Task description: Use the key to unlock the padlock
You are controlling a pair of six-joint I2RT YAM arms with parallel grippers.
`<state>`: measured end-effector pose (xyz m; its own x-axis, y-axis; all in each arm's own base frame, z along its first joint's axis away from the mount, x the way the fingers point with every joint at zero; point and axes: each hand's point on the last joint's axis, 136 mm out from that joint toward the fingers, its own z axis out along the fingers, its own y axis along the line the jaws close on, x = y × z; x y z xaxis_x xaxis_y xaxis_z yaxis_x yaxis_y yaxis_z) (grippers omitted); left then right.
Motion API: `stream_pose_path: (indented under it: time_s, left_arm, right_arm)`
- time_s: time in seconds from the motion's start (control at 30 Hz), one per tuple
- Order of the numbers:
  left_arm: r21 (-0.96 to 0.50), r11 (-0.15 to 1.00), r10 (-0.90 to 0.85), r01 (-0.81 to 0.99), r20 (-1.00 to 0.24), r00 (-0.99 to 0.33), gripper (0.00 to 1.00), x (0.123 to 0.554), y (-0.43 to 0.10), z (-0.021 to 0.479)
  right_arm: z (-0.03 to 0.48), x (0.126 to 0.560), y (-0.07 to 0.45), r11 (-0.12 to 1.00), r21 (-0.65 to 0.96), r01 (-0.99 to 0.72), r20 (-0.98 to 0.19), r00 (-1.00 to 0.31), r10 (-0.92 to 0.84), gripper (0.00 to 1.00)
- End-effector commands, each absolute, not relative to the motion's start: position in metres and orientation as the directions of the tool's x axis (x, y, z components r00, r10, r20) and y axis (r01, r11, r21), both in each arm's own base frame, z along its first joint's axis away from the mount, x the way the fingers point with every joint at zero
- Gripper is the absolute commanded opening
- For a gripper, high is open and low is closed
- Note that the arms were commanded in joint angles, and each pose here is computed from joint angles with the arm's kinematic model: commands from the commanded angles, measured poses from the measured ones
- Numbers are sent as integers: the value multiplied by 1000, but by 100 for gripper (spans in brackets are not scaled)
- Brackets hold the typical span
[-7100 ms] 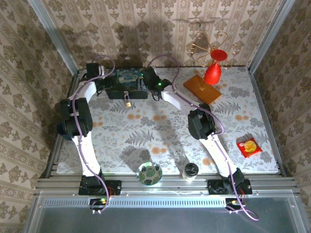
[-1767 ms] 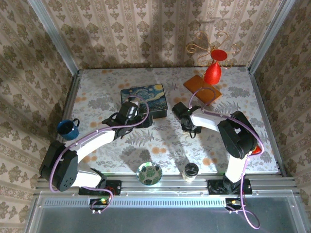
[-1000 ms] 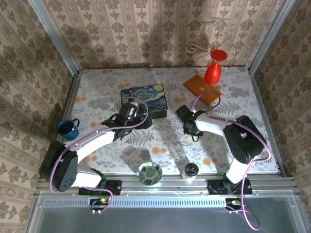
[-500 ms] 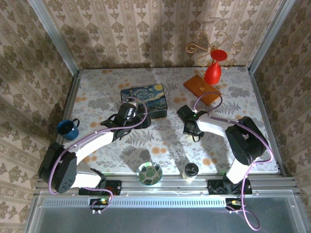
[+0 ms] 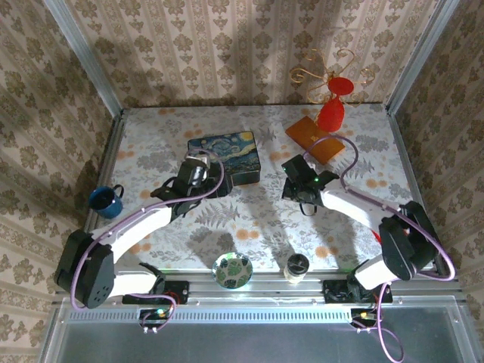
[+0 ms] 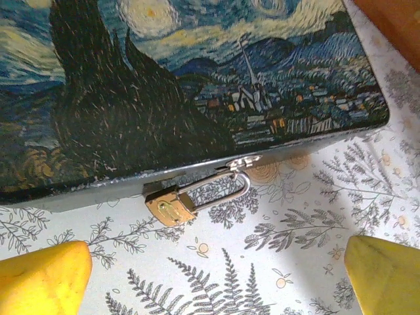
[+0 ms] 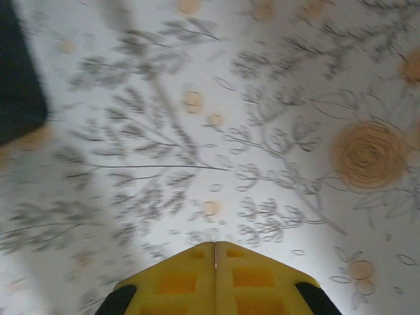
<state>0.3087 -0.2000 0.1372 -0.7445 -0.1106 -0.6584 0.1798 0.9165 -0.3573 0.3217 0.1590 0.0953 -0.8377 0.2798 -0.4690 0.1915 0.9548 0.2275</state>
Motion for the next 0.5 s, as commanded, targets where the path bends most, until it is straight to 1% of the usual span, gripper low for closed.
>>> stream_pose_path:
  time_s: [0.0, 0.1, 0.3, 0.4, 0.47]
  left_arm:
    - [-410, 892, -150, 188, -663, -734, 100, 312, -203, 162]
    - [-472, 859, -184, 200, -649, -738, 100, 312, -207, 176]
    - [-628, 726, -280, 279, -642, -714, 100, 313, -221, 204]
    - [-624, 659, -247, 419, -706, -664, 100, 309, -236, 223]
    - [-572, 628, -195, 528, -772, -605, 100, 303, -243, 232]
  right_arm:
    - [120, 321, 188, 930, 365, 49, -481, -845, 233, 0]
    - [148, 323, 208, 880, 474, -46, -516, -824, 235, 0]
    - [195, 326, 234, 792, 585, -176, -558, -795, 236, 0]
    - [214, 331, 244, 762, 611, -212, -567, -789, 236, 0]
    - [227, 335, 250, 744, 630, -224, -566, -788, 242, 0]
